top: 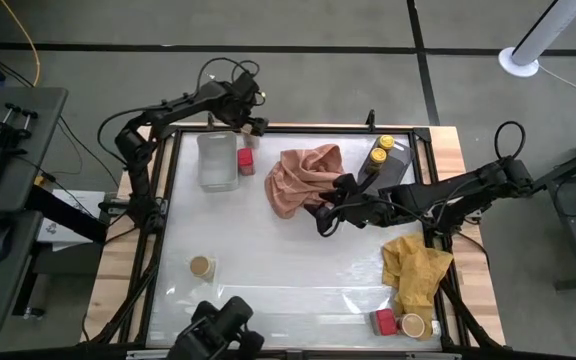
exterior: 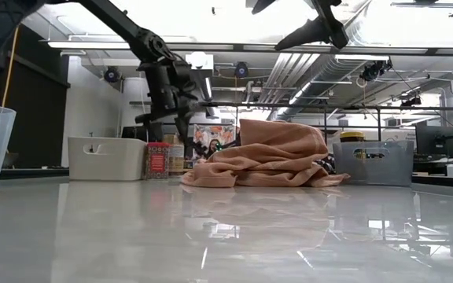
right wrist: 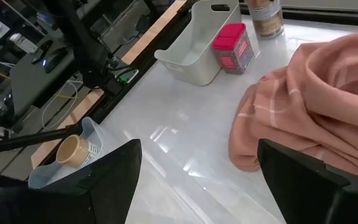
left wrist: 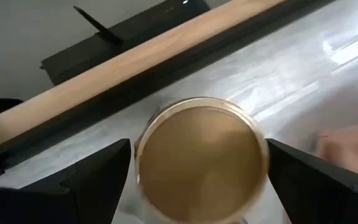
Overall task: Sort spices by type
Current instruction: Put the top gold seasoning bottle into the transparent bin, then put the gold seasoning bottle into the transparent bin
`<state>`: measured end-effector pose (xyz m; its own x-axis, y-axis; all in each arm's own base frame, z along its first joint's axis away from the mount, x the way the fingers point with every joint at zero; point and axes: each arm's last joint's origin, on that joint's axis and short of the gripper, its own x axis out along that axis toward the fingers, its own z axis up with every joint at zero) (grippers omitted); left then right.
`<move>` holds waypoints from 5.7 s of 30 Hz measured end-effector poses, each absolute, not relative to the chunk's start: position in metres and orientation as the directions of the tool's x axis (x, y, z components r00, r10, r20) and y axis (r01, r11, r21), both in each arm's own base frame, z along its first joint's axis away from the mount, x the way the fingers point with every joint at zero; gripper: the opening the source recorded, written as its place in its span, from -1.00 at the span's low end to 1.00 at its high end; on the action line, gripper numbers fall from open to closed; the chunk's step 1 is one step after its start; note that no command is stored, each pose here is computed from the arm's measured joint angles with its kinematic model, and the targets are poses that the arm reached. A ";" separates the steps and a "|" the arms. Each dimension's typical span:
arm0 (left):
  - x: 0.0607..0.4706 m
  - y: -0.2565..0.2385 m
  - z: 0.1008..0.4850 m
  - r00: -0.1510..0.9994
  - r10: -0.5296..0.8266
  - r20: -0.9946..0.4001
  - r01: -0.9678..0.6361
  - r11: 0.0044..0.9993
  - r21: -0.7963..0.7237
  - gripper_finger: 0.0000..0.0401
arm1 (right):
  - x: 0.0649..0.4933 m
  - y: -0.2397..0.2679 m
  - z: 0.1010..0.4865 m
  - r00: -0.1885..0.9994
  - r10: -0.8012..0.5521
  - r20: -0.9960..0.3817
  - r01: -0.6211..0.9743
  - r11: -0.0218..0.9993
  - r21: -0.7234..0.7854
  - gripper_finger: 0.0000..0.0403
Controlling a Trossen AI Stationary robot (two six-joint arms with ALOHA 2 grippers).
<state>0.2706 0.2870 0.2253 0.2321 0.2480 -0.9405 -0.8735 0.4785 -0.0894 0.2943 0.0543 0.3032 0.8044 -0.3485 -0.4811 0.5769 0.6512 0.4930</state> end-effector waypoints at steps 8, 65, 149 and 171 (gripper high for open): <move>0.284 0.284 0.217 0.160 0.346 -0.925 -0.861 0.506 0.041 0.66 | 0.294 0.054 0.303 0.805 -0.345 -0.483 0.576 0.651 0.495 0.57; 0.175 -0.256 0.265 0.227 0.221 -0.949 -0.030 0.975 0.220 0.18 | 0.284 0.055 0.290 0.725 -0.275 -0.631 0.555 0.776 0.300 0.57; 0.147 -0.197 0.295 0.139 0.221 -0.965 -0.316 0.934 0.168 -1.00 | 0.283 0.055 0.288 0.714 -0.264 -0.648 0.542 0.794 0.274 0.57; 0.240 -0.072 0.341 0.732 0.379 -0.566 -0.535 0.835 -0.131 -1.00 | 0.233 0.044 0.356 0.680 -0.109 -0.725 0.523 0.765 0.376 0.57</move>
<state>0.2401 -0.0723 0.3410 0.7316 0.3795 -0.5663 -0.5346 0.8349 -0.1312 0.2333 0.0441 0.3560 0.6804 -0.1091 -0.7247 0.5230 0.7650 0.3758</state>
